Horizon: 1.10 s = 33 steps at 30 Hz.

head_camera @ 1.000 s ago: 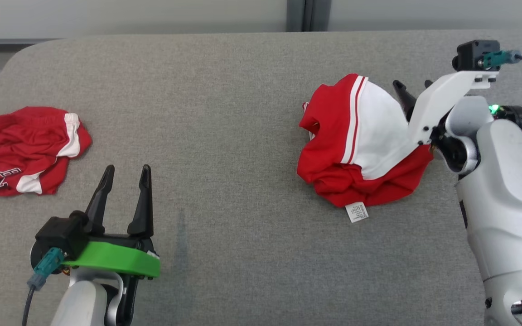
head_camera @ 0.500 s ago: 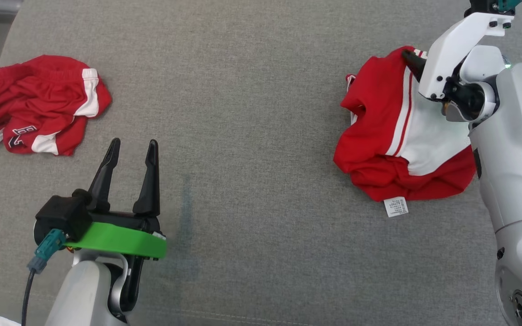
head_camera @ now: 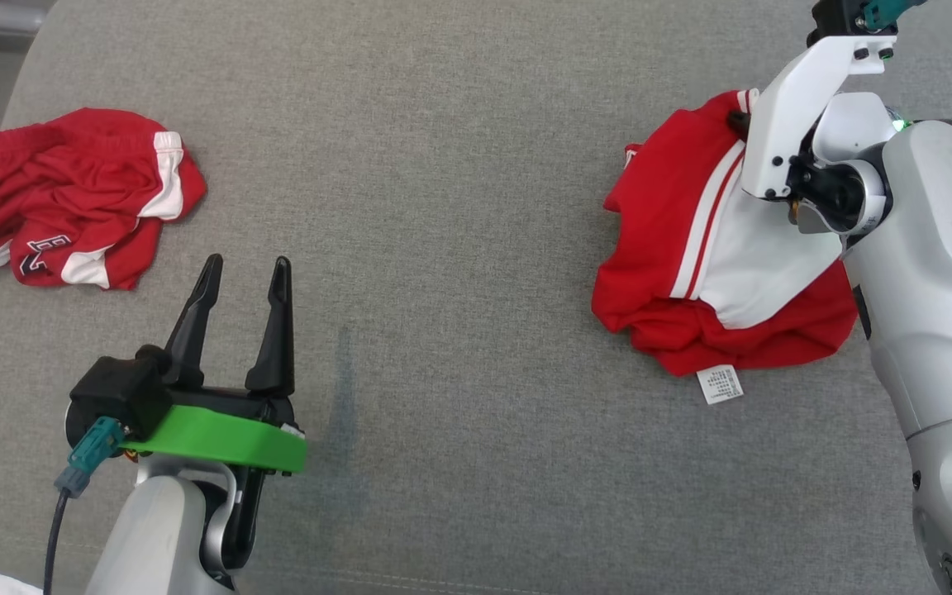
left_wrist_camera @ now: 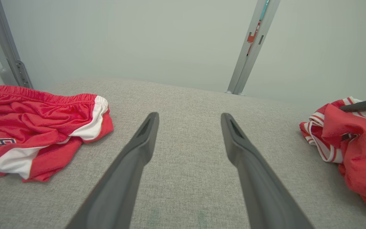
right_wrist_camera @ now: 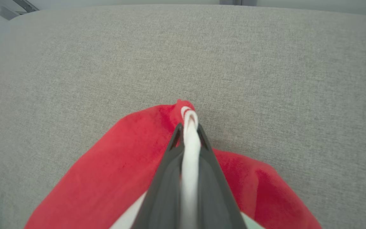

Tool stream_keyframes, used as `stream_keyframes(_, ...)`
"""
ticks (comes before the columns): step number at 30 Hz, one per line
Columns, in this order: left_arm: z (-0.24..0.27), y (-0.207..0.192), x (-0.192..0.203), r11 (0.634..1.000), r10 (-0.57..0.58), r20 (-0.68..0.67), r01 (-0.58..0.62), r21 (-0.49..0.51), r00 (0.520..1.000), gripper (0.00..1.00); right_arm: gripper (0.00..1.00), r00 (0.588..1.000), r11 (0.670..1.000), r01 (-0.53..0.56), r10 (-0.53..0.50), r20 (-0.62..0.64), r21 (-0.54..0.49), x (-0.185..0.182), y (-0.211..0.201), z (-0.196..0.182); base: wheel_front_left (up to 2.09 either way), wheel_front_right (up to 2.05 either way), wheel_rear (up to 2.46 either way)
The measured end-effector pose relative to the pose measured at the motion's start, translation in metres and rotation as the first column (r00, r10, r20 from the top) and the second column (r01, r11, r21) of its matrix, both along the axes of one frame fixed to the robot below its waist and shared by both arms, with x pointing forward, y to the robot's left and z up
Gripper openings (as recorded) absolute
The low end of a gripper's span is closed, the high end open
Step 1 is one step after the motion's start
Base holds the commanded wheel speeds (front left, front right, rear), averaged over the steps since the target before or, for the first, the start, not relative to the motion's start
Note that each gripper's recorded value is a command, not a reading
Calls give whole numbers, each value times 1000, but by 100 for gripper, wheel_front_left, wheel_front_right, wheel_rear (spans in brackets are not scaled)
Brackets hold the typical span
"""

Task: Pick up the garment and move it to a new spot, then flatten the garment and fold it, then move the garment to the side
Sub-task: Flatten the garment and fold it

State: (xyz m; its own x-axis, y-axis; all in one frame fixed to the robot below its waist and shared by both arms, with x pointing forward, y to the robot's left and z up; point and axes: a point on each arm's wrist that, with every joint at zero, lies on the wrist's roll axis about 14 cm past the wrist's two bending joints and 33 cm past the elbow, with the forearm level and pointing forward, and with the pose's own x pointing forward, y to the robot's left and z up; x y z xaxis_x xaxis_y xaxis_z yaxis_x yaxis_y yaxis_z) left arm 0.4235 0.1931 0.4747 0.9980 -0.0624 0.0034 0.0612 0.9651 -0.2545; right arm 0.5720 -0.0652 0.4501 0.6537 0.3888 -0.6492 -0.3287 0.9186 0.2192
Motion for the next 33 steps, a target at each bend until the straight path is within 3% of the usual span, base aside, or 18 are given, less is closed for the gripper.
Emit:
stream_keyframes(4,6,-3,-2,1000,-6,16,6,-4,1000,100,0,994,998,-40,35,107,46,1,17,33,0,0,0)
stream_keyframes(7,12,-4,-4,1000,-7,31,7,-7,999,100,0,979,986,-79,49,198,146,-1,43,66,0,0,0)
stream_keyframes(12,21,-3,-9,1000,-2,52,2,-11,999,100,0,937,939,-190,86,338,288,-13,95,122,0,0,0)
stream_keyframes(17,25,-1,-15,1000,10,62,-9,-12,998,100,0,838,900,-319,121,532,297,-20,132,182,0,0,0)
stream_keyframes(20,27,0,-20,1000,13,65,-12,-13,998,100,0,774,850,-407,127,621,333,-33,156,217,0,0,0)
stream_keyframes(25,32,1,-30,1000,24,74,-22,-20,997,100,0,631,741,-520,-3,776,426,-52,171,304,0,0,0)
stream_keyframes(29,35,5,-38,999,34,81,-33,-20,996,100,0,504,688,-582,-114,856,434,-68,169,363,0,0,0)
stream_keyframes(31,35,5,-41,999,37,83,-35,-20,996,100,0,483,676,-585,-153,862,448,-70,166,376,0,0,0)
stream_keyframes(33,36,8,-42,999,42,85,-40,-17,996,100,0,497,686,-558,-173,850,466,-63,159,373,0,0,0)
